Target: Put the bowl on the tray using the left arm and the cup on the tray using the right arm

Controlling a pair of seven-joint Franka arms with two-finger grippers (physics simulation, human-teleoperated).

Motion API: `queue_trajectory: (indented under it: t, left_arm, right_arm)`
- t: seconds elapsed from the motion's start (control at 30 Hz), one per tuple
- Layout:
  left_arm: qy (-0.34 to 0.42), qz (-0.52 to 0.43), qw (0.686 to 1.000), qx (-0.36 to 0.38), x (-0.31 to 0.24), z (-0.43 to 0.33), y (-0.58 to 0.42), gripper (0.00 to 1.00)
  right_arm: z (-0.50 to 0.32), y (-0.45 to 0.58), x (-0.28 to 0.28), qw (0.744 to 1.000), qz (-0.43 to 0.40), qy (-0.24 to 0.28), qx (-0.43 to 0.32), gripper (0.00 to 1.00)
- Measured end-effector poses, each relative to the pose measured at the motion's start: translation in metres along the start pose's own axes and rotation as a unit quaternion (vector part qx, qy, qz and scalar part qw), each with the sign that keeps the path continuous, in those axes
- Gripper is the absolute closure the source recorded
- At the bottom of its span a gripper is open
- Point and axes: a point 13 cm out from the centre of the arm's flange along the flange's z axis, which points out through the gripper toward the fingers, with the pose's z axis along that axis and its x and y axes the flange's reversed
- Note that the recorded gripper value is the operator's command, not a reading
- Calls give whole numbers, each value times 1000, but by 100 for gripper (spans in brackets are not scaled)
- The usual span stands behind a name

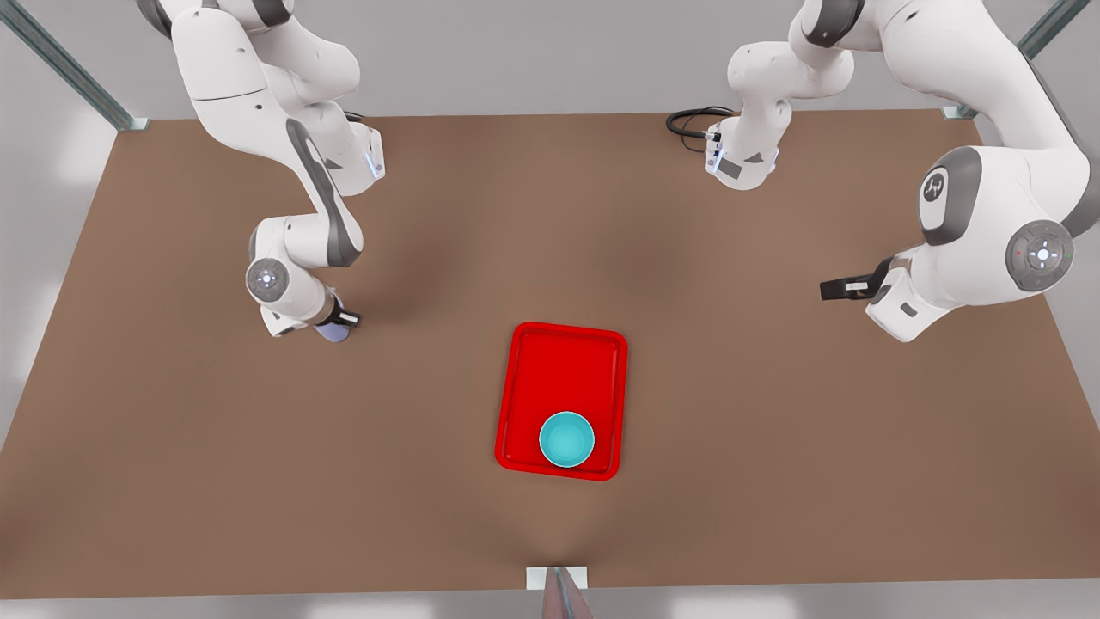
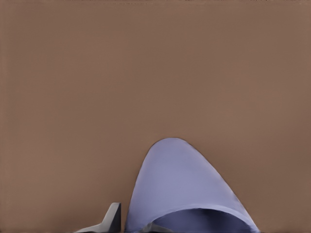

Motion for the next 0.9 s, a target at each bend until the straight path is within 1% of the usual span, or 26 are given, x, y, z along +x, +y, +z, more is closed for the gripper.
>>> queue_trajectory:
  t: [0.17,0.27,0.3,0.37,0.43,0.53,0.63,0.73,0.83,0.9]
  left_arm:
    - [2,-3,1000,3,-3,3,9,0]
    - [2,-5,1000,5,-4,2,14,0]
    - [2,-5,1000,5,-4,2,14,0]
    - [2,-3,1000,6,-4,2,13,0]
    - [2,-2,1000,7,-4,3,13,0]
    - [0,-7,1000,10,-6,2,21,0]
    - [0,-5,1000,10,-10,5,19,0]
    - [-3,-3,1000,10,-12,6,19,0]
    - [-5,-3,1000,11,-13,5,19,0]
    - [-5,-1,1000,16,-14,6,16,0]
  right_arm:
    - [-9,1,-9,1000,-7,-9,-2,79]
    - [-40,22,-26,999,-24,-28,-9,79]
    - [-56,44,-30,998,-42,-39,-12,79]
    - [-87,119,-24,993,-103,-62,-16,79]
    - [-104,207,-8,983,-163,-82,-19,79]
    - [-116,329,23,971,-212,-102,-41,79]
    - [-114,417,62,965,-228,-110,-65,79]
    - [-106,475,90,963,-227,-121,-80,79]
    - [-85,500,101,966,-213,-119,-85,79]
    - [-74,500,94,970,-196,-118,-82,79]
